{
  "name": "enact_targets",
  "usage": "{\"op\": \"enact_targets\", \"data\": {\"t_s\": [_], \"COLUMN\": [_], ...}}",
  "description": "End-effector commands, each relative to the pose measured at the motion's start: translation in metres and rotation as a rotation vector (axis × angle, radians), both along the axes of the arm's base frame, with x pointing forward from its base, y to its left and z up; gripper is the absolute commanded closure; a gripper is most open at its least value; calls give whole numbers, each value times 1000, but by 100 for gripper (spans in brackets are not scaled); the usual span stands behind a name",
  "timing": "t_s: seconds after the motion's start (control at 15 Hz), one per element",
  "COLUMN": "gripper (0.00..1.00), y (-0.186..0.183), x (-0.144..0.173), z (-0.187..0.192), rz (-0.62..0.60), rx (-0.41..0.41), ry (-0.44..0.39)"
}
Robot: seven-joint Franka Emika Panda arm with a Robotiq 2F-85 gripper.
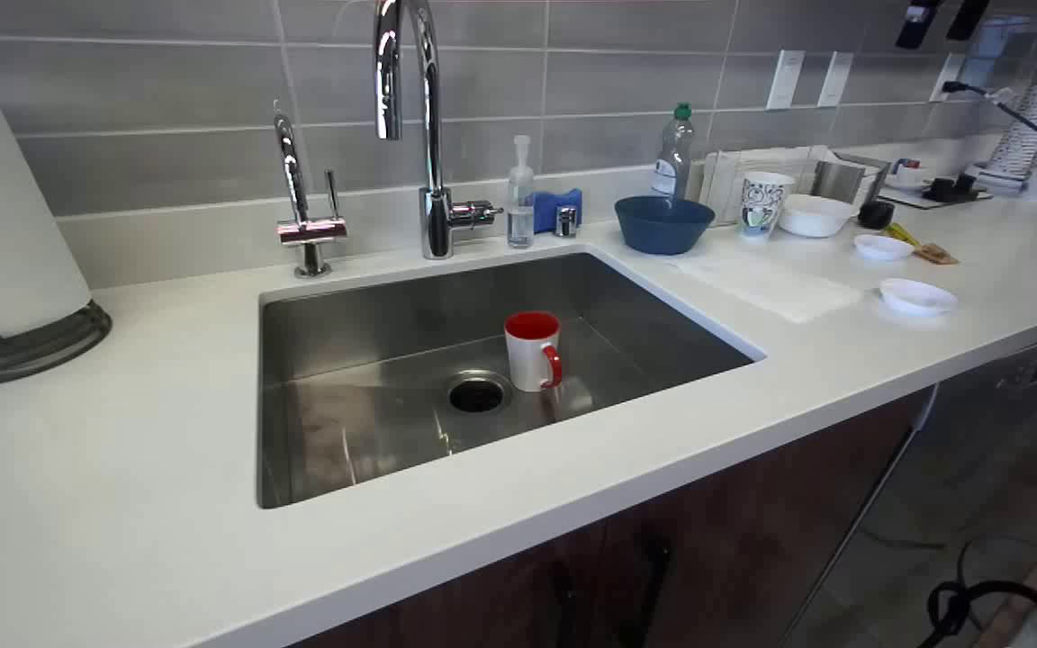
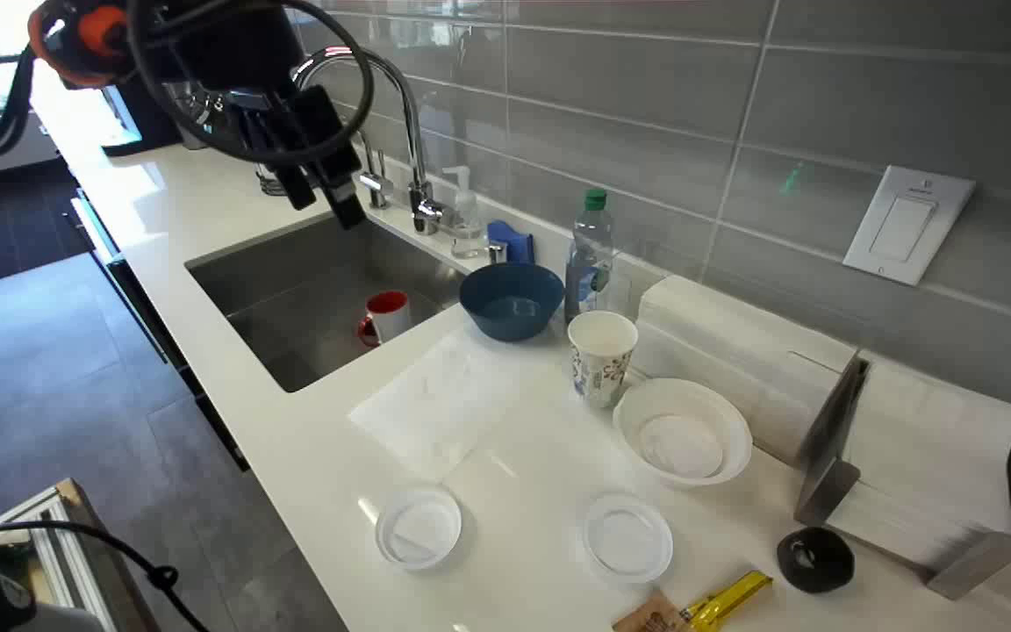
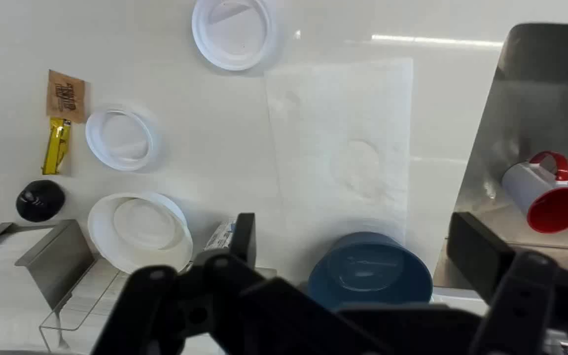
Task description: Move the mug to the counter on the right
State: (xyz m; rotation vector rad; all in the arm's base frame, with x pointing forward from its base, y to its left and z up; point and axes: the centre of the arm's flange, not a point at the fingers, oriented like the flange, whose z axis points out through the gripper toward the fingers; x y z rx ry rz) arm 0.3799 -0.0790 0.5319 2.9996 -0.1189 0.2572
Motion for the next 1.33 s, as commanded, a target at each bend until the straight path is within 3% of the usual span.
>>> {"op": "enact_targets", "data": {"t_s": [0.0, 0.8, 1.27], "gripper": [0, 0, 0], "y": [0, 0, 123], "x": [0, 0, 69], "z": [0, 0, -63], "rz": [0, 0, 15], "rx": [0, 0, 143], "ry": [0, 0, 63]}}
